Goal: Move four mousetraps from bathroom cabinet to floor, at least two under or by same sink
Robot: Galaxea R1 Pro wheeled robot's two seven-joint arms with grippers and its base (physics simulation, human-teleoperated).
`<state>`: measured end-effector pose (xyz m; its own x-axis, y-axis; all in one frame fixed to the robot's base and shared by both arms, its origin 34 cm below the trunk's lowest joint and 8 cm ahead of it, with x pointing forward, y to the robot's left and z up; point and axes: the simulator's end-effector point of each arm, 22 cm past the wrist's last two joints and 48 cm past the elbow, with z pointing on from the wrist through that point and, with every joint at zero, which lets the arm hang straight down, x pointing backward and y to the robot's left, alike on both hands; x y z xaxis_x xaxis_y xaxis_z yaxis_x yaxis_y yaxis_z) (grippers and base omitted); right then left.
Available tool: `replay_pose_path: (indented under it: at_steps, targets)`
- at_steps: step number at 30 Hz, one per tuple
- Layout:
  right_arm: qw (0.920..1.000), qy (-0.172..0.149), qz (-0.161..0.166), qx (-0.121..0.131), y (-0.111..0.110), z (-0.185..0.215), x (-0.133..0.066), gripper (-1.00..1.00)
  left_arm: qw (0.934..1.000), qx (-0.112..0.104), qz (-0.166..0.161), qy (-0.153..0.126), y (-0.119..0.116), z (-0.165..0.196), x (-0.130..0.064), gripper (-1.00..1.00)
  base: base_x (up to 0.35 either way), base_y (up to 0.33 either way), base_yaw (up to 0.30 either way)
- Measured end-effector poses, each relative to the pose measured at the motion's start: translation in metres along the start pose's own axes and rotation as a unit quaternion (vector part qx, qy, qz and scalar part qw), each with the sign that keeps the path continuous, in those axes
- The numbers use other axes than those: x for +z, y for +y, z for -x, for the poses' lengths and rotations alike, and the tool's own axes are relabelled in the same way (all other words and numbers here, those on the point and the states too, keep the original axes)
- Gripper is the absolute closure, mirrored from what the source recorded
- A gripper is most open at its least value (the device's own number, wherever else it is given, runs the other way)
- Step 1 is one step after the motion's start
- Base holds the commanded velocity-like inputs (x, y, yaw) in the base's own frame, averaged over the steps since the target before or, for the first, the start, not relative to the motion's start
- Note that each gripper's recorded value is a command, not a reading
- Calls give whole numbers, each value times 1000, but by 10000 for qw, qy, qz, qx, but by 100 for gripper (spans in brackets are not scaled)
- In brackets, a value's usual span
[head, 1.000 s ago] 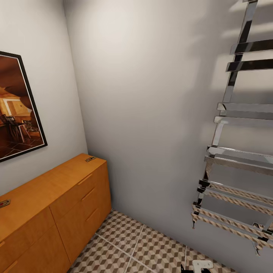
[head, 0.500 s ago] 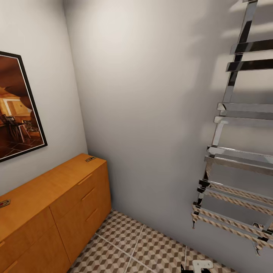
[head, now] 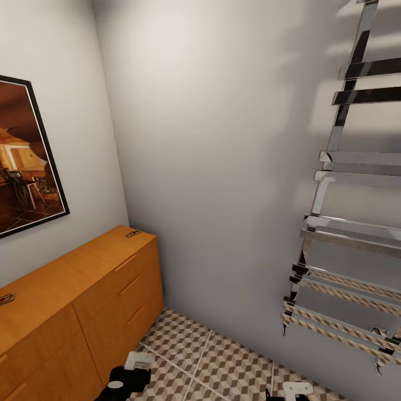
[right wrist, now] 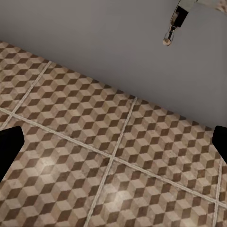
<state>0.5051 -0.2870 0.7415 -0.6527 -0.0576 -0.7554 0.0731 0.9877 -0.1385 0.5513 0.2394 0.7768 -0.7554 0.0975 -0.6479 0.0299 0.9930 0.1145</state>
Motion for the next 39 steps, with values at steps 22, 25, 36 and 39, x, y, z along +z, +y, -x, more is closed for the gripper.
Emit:
replay_pose_path:
  at_steps: [22,25,36,39]
  targets:
    - [10000,15,13,0,1,-1,0,-100,9963,-141,-530,-659,-12,199,-104,-100,0,0,0]
    - [10000,16,14,-1,1,-1,0,-100,9954,-25,-460,-835,-3,234,-137,-100,0,0,0]
    - [10000,20,17,-2,2,-1,0,-100,9812,112,89,-1925,36,378,-202,-100,0,0,0]
    - [10000,24,22,-2,3,-1,0,-100,9778,83,171,-2087,45,409,-212,-100,0,0,0]
